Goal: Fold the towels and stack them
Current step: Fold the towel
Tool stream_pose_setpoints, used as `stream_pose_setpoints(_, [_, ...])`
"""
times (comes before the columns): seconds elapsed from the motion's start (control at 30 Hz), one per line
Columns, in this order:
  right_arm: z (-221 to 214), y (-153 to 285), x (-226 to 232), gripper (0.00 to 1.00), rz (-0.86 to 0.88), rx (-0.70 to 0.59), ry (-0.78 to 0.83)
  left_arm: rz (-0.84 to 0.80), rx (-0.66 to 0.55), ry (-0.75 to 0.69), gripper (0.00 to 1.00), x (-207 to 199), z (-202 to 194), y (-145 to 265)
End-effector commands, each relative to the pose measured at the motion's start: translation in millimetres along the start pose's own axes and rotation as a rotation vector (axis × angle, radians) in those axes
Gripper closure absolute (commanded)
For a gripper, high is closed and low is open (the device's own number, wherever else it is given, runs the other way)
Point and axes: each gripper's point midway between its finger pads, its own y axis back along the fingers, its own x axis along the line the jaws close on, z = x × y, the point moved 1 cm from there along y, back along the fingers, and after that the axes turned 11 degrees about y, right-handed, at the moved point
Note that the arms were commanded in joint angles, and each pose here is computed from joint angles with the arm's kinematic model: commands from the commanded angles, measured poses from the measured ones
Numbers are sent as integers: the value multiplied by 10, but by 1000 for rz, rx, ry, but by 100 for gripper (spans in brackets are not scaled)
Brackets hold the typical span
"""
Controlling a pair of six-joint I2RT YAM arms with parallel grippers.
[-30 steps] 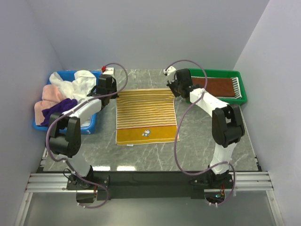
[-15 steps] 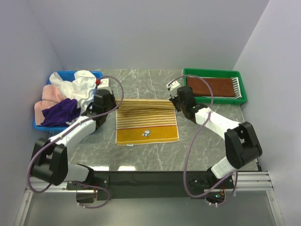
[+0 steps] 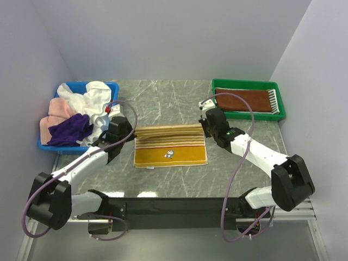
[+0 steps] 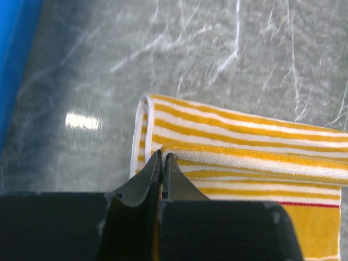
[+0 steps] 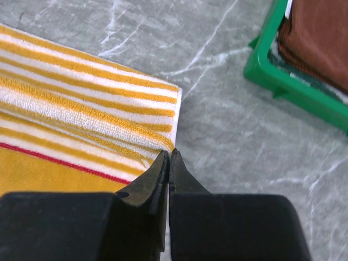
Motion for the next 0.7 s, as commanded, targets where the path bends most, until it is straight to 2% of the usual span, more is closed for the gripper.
stream_pose_setpoints(0.0, [-279,190,-258,100,-141,118,-55,131,-60,52,99,298,46,89])
stream_pose_setpoints(0.37, [-498,425,-154,100,-110,179,-145,158,-40,94,99,417,-24,285])
stream_pose_setpoints(0.67, [-532,480,-62,100,-67,205,-159,188,42,115,99,526,-250,320])
